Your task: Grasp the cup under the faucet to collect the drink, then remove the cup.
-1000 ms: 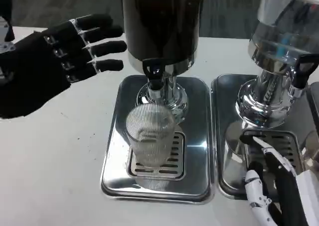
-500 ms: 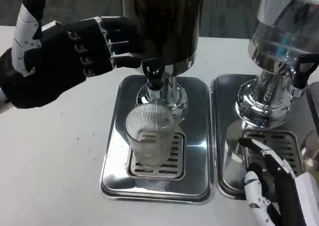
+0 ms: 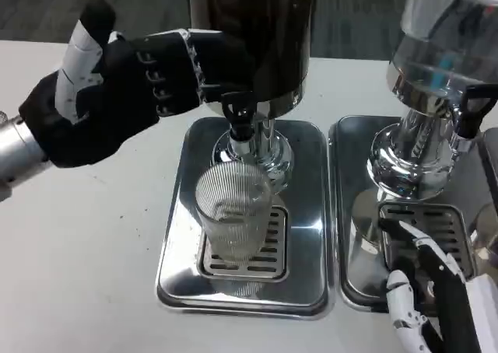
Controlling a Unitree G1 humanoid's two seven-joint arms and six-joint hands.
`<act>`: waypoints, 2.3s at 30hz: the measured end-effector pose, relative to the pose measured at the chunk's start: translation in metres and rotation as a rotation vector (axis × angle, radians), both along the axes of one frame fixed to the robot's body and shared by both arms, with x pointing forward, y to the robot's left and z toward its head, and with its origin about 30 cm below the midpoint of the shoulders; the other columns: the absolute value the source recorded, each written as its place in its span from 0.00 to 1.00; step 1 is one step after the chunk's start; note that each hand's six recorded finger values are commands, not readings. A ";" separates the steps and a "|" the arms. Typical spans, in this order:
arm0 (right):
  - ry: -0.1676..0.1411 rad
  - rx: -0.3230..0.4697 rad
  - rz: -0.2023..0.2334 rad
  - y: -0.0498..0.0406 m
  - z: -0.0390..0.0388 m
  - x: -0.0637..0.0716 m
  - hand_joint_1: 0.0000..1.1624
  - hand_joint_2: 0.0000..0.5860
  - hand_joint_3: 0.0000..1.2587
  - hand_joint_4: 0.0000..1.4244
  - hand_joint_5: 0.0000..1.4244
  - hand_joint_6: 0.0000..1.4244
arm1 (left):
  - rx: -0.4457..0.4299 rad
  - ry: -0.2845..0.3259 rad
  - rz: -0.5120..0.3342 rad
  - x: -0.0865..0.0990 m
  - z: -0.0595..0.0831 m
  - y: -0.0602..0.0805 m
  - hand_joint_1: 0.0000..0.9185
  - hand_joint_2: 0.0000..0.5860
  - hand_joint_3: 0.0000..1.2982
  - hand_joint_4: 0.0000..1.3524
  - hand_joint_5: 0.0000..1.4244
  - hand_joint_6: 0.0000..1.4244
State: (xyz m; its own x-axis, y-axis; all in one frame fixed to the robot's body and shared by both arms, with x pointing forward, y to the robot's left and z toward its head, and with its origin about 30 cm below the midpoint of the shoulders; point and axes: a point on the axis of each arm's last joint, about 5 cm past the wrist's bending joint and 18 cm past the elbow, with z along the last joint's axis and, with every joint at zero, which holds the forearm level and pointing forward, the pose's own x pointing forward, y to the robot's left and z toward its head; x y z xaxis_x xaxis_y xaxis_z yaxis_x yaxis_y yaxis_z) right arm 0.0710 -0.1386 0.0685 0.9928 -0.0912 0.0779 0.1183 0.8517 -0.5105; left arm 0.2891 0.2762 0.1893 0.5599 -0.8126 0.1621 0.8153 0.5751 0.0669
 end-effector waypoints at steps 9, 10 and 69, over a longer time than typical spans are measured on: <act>0.001 0.003 -0.014 0.0004 -0.0005 -0.002 0.15 0.92 0.23 0.18 0.13 0.04 | -0.028 -0.008 -0.013 0.003 -0.012 -0.014 0.00 0.13 0.28 0.19 0.13 0.15; 0.002 0.003 -0.015 0.0003 -0.0006 -0.002 0.15 0.92 0.23 0.18 0.13 0.04 | -0.027 -0.004 -0.016 0.003 -0.013 -0.015 0.00 0.13 0.28 0.19 0.13 0.15; 0.000 -0.009 -0.013 -0.0034 0.0007 -0.002 0.14 0.92 0.23 0.18 0.13 0.04 | 0.171 -0.273 -0.058 -0.006 -0.023 -0.031 0.00 0.10 0.23 0.13 0.09 0.15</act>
State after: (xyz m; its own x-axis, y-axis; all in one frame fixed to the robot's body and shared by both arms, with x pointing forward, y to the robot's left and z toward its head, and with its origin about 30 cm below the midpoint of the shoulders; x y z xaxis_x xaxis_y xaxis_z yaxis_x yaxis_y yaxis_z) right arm 0.0692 -0.1420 0.0692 0.9914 -0.1038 0.0791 0.1299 0.8456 -0.5179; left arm 0.2827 0.2450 0.1661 0.4663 -0.8704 0.1580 0.7851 0.4895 0.3794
